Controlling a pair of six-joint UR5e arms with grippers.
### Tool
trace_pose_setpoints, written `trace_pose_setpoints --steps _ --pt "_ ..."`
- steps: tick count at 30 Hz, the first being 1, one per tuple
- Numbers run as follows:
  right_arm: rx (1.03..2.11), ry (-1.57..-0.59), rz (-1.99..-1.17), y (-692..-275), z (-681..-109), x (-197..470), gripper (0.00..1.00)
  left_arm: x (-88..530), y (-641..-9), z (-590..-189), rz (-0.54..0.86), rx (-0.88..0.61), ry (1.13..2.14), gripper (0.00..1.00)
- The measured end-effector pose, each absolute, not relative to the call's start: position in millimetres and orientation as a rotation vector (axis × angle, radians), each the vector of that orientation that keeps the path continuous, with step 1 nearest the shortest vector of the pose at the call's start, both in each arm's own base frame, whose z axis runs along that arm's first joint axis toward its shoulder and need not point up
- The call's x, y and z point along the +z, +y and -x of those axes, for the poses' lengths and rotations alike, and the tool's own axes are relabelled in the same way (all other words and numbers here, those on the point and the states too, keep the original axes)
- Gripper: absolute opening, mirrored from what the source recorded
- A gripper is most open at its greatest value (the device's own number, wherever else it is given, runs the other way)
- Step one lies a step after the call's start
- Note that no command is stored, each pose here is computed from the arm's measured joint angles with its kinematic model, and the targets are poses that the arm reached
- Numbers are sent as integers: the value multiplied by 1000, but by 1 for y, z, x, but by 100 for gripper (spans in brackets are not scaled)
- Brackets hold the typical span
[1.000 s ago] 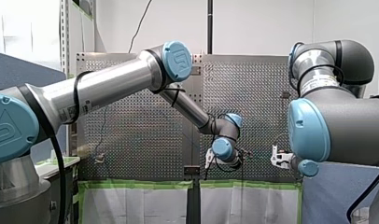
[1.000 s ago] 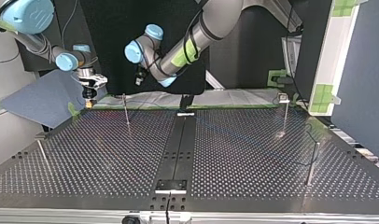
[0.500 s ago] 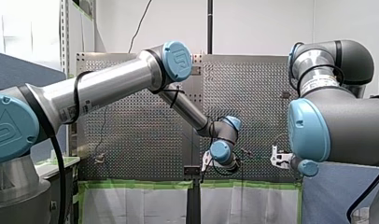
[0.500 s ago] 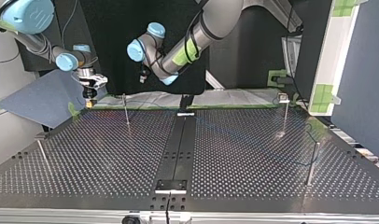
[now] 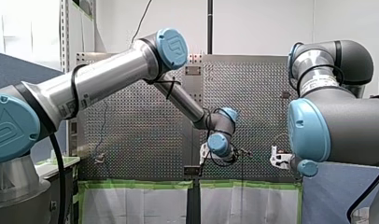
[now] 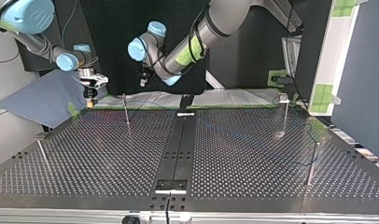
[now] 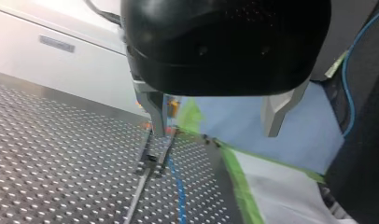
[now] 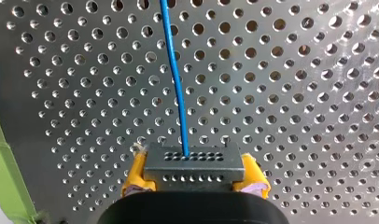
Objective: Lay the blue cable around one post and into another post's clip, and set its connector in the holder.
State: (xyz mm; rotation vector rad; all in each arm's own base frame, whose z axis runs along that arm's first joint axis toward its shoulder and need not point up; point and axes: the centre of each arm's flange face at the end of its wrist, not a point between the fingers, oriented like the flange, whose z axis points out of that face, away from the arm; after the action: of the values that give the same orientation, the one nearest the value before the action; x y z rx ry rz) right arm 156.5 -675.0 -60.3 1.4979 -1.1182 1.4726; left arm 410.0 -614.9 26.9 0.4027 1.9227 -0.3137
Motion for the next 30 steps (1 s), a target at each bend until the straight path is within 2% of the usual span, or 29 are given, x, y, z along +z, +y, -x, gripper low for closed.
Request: trace_pose_setpoints --steps 6,13,19,25,30 --pt "1473 -1118 -1499 -675 -157 -60 0 41 -609 -399 -408 -318 1921 100" --pt "1467 -1118 -1510 -673 -158 -61 0 30 -598 -387 -422 -304 1950 100" --pt "1439 -1106 -1562 -668 -161 -65 0 28 -596 -389 -405 -316 1948 100" --pt "1414 -1102 -1661 -648 -163 -74 0 28 -593 -393 -397 -314 1948 100" --pt "1397 -1060 -1703 -634 -160 -68 0 28 -591 -396 -391 -310 1949 100"
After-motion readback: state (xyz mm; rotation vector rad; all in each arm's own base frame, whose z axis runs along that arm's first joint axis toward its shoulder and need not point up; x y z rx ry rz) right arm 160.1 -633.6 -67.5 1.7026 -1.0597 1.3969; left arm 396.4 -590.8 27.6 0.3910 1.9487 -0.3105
